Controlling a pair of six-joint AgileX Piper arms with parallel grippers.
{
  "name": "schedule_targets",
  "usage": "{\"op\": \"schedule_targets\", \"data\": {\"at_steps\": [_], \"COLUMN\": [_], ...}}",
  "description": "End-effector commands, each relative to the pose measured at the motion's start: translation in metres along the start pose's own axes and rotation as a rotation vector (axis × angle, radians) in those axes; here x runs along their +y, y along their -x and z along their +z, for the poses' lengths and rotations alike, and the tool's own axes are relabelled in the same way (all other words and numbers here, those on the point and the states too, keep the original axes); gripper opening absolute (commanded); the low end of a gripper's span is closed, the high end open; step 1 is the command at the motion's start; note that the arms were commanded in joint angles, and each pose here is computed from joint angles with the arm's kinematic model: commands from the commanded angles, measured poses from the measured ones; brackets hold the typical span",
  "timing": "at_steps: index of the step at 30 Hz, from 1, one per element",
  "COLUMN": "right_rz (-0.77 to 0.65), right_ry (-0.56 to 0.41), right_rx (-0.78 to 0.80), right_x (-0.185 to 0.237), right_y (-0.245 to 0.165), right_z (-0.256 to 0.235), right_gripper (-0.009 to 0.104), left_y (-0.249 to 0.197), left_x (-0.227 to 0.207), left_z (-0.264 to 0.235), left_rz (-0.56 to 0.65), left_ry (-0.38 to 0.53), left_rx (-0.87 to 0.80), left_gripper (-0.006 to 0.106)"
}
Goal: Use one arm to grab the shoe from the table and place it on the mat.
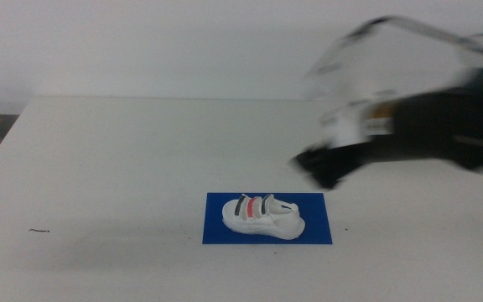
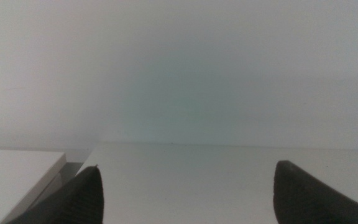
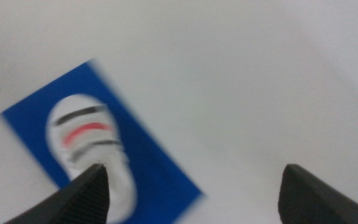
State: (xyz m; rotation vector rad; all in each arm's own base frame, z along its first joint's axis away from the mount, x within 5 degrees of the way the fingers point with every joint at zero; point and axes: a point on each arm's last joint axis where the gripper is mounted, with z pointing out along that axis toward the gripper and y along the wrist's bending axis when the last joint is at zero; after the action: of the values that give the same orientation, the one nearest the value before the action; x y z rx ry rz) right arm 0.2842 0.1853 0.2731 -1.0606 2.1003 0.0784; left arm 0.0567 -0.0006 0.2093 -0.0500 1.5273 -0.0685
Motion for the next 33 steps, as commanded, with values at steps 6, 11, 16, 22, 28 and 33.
{"op": "schedule_targets", "data": {"at_steps": [6, 11, 16, 22, 28, 33], "right_rz": [0.289, 0.363, 0.481, 0.473, 0.477, 0.500], "right_ry": [-0.282, -0.441, -0.523, -0.558, -0.628, -0.698], "right_rx": [-0.280, -0.374, -0.538, -0.597, -0.559, -0.546], "right_x": [-0.009, 0.016, 0.039, 0.059, 0.062, 0.059], "right_y": [-0.111, -0.174, -0.209, -0.241, -0.253, -0.255], "right_z": [-0.119, -0.155, -0.167, -0.156, -0.154, -0.156], "right_gripper": [0.090, 0.090, 0.090, 0.090, 0.090, 0.090], "left_y": [0.001, 0.001, 0.001, 0.001, 0.001, 0.001], "left_x": [0.000, 0.000, 0.000, 0.000, 0.000, 0.000], "left_z": [0.000, 0.000, 0.000, 0.000, 0.000, 0.000], "left_rz": [-0.001, -0.001, -0.001, -0.001, -0.001, -0.001], "left_ry": [-0.001, -0.001, -0.001, -0.001, -0.001, -0.001], "left_rx": [-0.016, -0.016, -0.016, -0.016, -0.016, -0.016], "left_gripper": [0.094, 0.094, 0.094, 0.094, 0.094, 0.094]}}
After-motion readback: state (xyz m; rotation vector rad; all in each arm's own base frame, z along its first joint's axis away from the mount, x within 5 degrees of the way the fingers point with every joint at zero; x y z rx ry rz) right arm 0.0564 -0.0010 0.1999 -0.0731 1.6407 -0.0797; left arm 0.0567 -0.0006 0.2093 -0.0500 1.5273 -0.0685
